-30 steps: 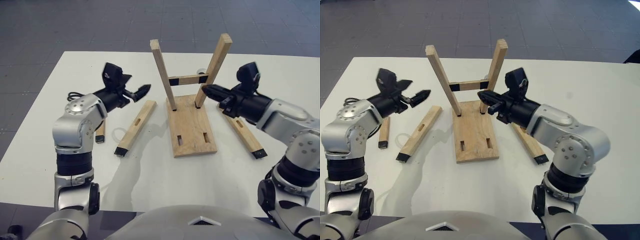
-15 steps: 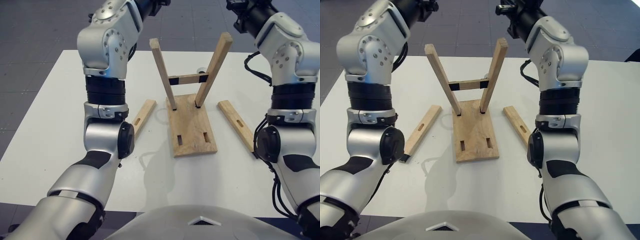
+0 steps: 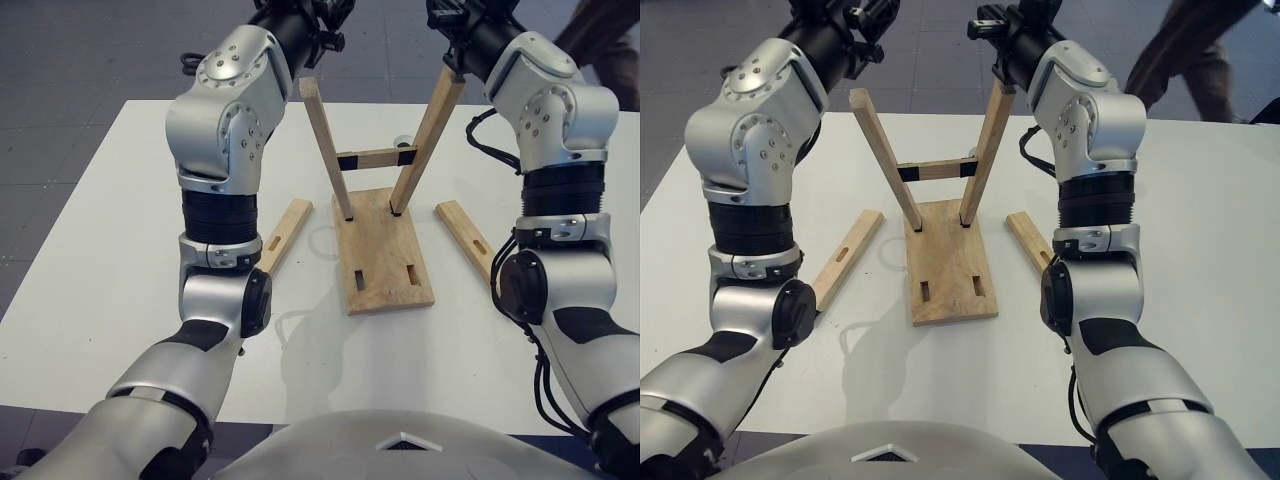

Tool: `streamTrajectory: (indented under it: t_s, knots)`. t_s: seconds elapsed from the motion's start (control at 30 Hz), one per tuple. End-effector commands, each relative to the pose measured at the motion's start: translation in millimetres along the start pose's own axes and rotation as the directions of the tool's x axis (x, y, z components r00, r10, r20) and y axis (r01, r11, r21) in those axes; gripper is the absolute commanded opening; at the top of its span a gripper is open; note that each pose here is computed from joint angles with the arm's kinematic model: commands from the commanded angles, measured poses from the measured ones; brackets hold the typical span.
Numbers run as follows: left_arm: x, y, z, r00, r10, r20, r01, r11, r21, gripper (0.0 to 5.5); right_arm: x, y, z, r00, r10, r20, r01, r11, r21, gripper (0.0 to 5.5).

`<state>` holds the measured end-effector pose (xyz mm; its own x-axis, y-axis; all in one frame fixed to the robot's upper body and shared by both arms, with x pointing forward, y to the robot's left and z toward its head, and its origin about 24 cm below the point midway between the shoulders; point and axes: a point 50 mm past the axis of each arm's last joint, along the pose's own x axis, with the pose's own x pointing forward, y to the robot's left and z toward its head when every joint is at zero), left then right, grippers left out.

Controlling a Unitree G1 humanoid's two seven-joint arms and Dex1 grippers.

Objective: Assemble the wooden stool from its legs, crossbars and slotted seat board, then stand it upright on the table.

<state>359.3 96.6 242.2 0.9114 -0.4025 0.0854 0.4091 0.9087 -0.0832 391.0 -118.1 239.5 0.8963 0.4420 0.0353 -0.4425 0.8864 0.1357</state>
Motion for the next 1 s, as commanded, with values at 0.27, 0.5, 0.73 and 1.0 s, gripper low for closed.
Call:
streamTrajectory:
  t_s: [0.27, 0.5, 0.73, 1.0]
  knots:
    - [4.7, 14.1, 67.0, 0.961, 0.053, 0.271, -0.045, 0.998, -0.037, 2.51, -2.0, 16.9, 65.4, 0.969, 0.041, 0.244, -0.028, 0.998, -0.056, 0.1]
    - [-13.4, 15.7, 151.4, 0.786, 0.068, 0.615, -0.05, 0.998, -0.047, 2.51, -27.9, 38.7, 155.4, 0.838, 0.118, 0.532, -0.036, 0.986, -0.163, 0.1]
    - [-14.4, -5.2, -93.9, 0.972, -0.007, -0.235, -0.059, 0.96, -0.274, 2.51, -22.4, 1.3, -113.2, 0.971, 0.028, -0.237, -0.009, 0.997, 0.083, 0.1]
    - [-44.5, 8.6, -135.3, 0.912, 0.065, -0.406, -0.161, 0.965, -0.208, 2.51, -43.4, -18.9, -108.1, 0.98, -0.05, -0.194, 0.07, 0.993, 0.098, 0.1]
